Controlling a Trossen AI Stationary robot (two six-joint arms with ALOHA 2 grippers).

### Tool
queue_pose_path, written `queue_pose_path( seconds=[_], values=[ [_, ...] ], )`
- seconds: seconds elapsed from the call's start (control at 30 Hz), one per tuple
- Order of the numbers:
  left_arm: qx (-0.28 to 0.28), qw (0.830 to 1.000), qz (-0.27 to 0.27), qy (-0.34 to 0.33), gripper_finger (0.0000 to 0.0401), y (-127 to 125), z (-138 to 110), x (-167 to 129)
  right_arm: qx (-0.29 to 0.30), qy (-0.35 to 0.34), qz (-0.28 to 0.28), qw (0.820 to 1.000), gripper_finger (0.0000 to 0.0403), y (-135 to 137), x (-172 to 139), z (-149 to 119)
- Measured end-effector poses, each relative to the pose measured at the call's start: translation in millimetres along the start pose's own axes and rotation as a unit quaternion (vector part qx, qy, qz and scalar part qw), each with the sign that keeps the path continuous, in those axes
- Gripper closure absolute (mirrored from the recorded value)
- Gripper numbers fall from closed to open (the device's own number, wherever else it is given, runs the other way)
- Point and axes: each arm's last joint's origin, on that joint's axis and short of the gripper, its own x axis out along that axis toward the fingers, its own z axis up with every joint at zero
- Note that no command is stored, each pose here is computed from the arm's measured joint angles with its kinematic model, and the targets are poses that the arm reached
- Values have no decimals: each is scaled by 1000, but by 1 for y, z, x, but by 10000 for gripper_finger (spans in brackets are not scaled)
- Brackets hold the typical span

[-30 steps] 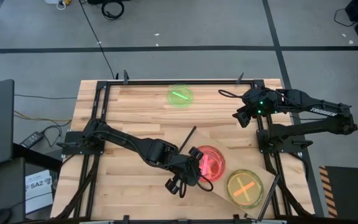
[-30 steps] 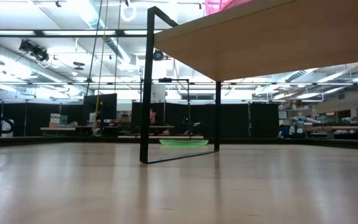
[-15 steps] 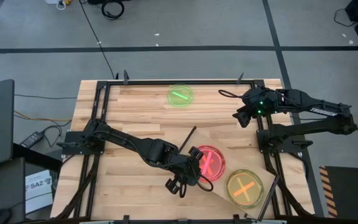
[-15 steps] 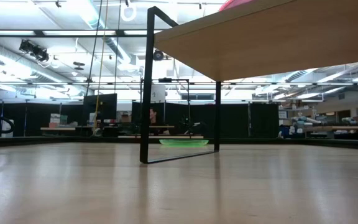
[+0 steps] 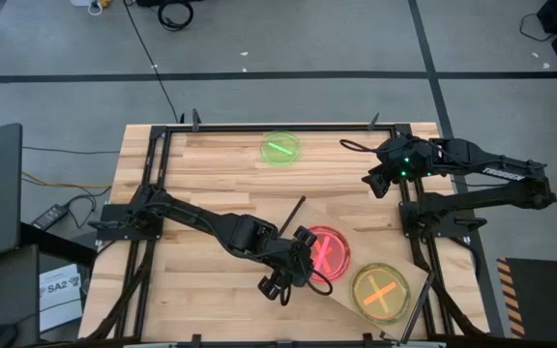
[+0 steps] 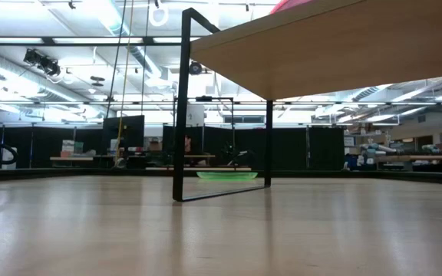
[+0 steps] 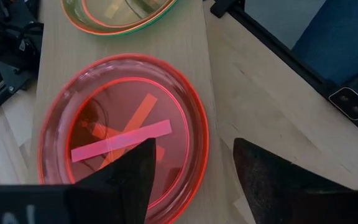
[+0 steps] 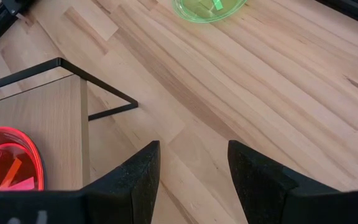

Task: Place and stack plates onto a shelf
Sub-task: Stack the transparent green plate on the transparent orange plate on the shelf

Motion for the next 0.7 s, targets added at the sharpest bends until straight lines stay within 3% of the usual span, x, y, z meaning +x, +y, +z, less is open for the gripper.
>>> queue_pose_path(
  seconds=[0.7],
  values=[
    [-1, 1000, 4, -11, 179, 1, 2, 0, 0, 0, 0, 1000, 208, 0, 0, 0]
  ],
)
